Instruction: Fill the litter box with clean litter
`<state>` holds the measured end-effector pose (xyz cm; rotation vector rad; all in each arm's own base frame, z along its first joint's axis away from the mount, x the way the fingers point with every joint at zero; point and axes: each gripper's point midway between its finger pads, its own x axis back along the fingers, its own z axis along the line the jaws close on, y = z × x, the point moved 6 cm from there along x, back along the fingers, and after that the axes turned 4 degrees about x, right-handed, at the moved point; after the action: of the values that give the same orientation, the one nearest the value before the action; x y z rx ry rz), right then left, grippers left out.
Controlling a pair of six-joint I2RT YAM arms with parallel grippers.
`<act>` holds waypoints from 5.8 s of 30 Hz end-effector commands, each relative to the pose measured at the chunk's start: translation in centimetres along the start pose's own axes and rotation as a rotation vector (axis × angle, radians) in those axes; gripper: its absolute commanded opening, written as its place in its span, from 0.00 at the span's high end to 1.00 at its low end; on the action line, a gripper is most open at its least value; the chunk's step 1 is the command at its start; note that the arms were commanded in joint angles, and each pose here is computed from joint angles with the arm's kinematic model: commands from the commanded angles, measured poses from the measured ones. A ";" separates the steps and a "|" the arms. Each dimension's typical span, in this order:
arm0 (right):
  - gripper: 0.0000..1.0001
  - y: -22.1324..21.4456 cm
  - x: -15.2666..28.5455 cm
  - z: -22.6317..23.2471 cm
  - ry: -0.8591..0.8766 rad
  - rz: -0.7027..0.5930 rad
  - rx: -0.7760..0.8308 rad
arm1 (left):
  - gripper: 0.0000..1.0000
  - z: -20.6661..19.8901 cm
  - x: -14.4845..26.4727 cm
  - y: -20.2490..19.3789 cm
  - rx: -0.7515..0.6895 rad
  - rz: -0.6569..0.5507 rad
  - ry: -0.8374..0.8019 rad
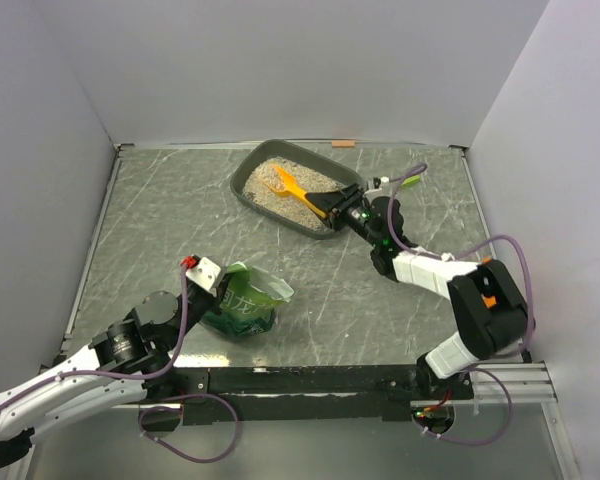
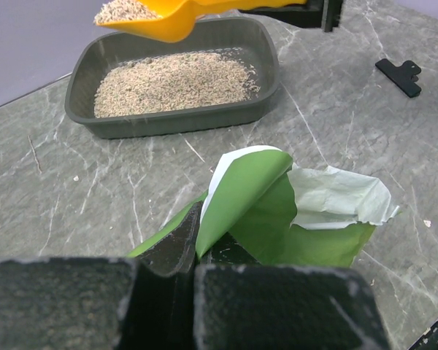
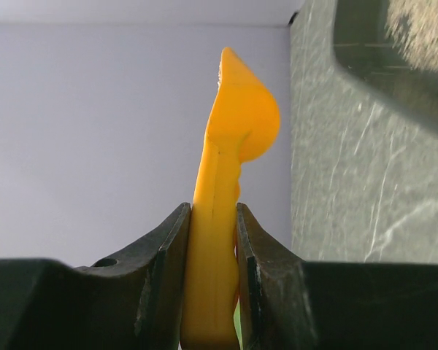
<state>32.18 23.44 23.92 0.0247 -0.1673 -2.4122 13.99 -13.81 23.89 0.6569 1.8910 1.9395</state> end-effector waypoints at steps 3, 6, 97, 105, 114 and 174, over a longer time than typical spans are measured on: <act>1.00 3.7 -2.2 3.0 0.134 -0.062 0.132 | 0.99 -0.2 0.0 1.7 0.056 -0.081 -0.005; 1.00 4.6 -2.6 1.6 0.037 -0.080 0.198 | 0.99 -0.2 0.0 1.7 0.056 -0.081 -0.008; 1.00 -9.9 16.0 9.4 -0.133 0.770 0.873 | 0.99 -0.4 0.0 1.7 0.045 -0.060 -0.024; 1.00 -11.3 12.4 7.2 -0.198 0.918 0.722 | 0.99 -1.3 -0.5 1.3 0.030 -0.029 -0.075; 1.00 -12.1 8.5 2.9 -0.438 0.984 0.734 | 0.99 -1.6 -0.8 1.1 0.028 -0.011 -0.086; 1.00 -15.7 11.3 1.5 0.263 0.752 0.399 | 0.99 -1.5 -0.6 0.9 -0.003 -0.028 -0.099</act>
<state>14.00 28.55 19.82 0.1806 -0.4683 -1.5533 13.87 -14.87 22.49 0.7667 1.8206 1.9674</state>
